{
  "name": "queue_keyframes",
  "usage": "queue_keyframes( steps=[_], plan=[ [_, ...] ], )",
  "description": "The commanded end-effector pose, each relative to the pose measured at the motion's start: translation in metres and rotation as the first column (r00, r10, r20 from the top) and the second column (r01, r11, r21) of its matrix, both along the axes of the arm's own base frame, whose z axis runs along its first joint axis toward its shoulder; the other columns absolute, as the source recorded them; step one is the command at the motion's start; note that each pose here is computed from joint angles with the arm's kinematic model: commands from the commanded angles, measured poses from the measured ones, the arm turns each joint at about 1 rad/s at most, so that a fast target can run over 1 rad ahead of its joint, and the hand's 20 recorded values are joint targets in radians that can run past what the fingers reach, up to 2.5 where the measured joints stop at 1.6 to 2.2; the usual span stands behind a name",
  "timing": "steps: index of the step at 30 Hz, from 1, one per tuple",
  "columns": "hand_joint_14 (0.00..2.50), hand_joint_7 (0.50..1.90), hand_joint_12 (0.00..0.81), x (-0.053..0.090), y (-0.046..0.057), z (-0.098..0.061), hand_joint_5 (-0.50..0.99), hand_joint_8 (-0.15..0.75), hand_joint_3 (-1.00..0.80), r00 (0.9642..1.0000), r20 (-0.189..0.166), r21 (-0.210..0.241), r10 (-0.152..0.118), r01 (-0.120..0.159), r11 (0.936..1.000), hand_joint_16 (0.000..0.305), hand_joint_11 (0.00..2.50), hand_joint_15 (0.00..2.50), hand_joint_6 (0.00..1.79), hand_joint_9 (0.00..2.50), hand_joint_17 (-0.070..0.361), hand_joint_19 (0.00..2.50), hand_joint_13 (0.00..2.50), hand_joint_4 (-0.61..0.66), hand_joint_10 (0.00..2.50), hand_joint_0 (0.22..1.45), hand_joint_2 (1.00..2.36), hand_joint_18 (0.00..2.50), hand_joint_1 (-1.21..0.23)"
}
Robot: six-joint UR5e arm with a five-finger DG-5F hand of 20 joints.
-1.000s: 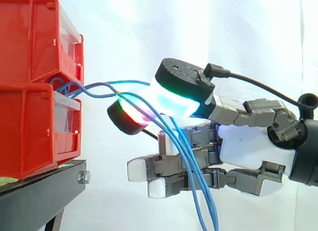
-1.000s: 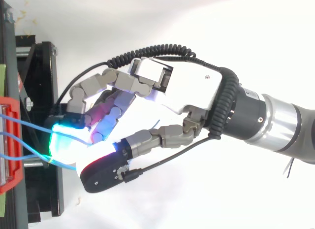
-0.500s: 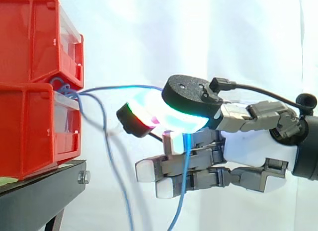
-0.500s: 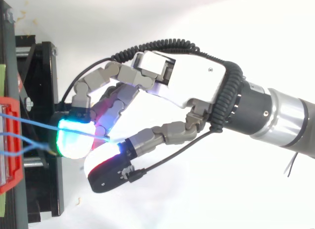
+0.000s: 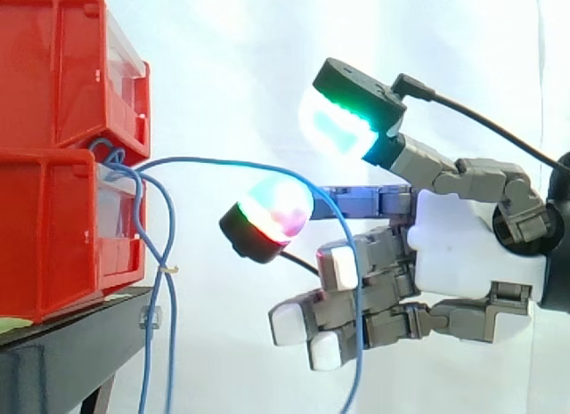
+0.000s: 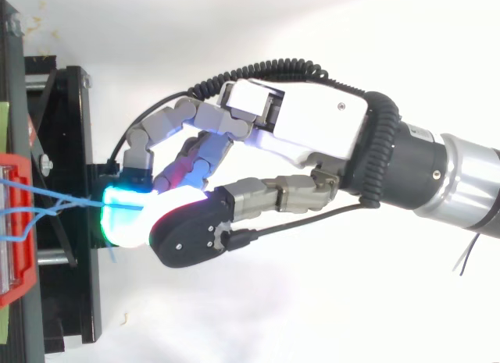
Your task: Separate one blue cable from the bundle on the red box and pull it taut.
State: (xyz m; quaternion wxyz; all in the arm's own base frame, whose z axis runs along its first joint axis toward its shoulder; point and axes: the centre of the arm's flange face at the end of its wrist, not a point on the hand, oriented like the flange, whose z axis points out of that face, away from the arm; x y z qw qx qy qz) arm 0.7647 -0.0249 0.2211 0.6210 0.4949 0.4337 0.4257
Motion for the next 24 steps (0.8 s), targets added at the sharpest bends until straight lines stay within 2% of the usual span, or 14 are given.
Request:
queue_keyframes(
  steps=[1,4,8,11,12,15,18,19,20,24],
  plan=[
    [0.02,0.92,0.343,-0.002,-0.002,0.011,-0.05,0.221,-0.50,0.9999,0.012,0.002,-0.007,0.007,1.0000,0.054,0.58,0.48,0.85,1.29,0.121,0.72,0.95,0.01,0.02,0.54,1.00,0.73,-0.48],
    [0.02,0.99,0.337,-0.002,-0.004,0.016,-0.06,0.223,-0.40,0.9998,0.017,0.006,-0.008,0.008,0.9999,0.052,0.60,0.48,0.85,1.28,0.116,0.72,0.95,0.03,0.02,0.59,1.01,0.73,-0.62],
    [0.02,1.03,0.339,-0.002,-0.007,0.016,-0.07,0.232,-0.31,0.9997,0.021,0.010,-0.014,0.014,0.9999,0.052,0.63,0.49,0.88,1.28,0.117,0.71,0.96,0.06,0.02,0.60,1.01,0.75,-0.69],
    [0.02,1.00,0.337,-0.002,-0.010,0.017,-0.08,0.234,-0.25,0.9996,0.021,0.013,-0.017,0.017,0.9998,0.052,0.66,0.50,0.90,1.26,0.116,0.72,0.95,0.07,0.03,0.61,1.02,0.76,-0.76],
    [0.02,0.95,0.335,-0.002,-0.010,0.017,-0.08,0.231,-0.22,0.9996,0.022,0.015,-0.017,0.016,0.9998,0.052,0.68,0.50,0.92,1.25,0.116,0.70,0.95,0.08,0.02,0.63,1.02,0.77,-0.83],
    [0.02,0.97,0.330,-0.002,-0.012,0.019,-0.09,0.226,-0.22,0.9995,0.025,0.015,-0.020,0.019,0.9997,0.052,0.69,0.50,0.92,1.24,0.116,0.69,0.95,0.04,0.03,0.66,1.02,0.78,-0.85],
    [0.02,0.90,0.329,-0.001,-0.015,0.022,-0.09,0.220,-0.29,0.9994,0.026,0.015,-0.024,0.024,0.9996,0.052,0.69,0.50,0.93,1.24,0.116,0.71,0.95,0.09,0.03,0.63,1.02,0.76,-0.79],
    [0.02,0.89,0.336,-0.001,-0.016,0.023,-0.09,0.229,-0.38,0.9994,0.023,0.015,-0.027,0.027,0.9995,0.053,0.67,0.51,0.92,1.25,0.118,0.72,0.93,0.08,0.03,0.58,1.01,0.72,-0.69],
    [0.02,0.95,0.343,-0.001,-0.017,0.024,-0.08,0.232,-0.43,0.9994,0.023,0.015,-0.027,0.027,0.9995,0.054,0.66,0.50,0.90,1.26,0.122,0.72,0.94,0.08,0.02,0.55,1.01,0.72,-0.63],
    [0.02,0.95,0.365,-0.001,-0.019,0.024,-0.08,0.247,-0.50,0.9996,0.004,0.013,-0.027,0.027,0.9995,0.058,0.65,0.50,0.88,1.27,0.131,0.73,0.93,0.07,0.02,0.50,1.00,0.70,-0.47]
  ],
)
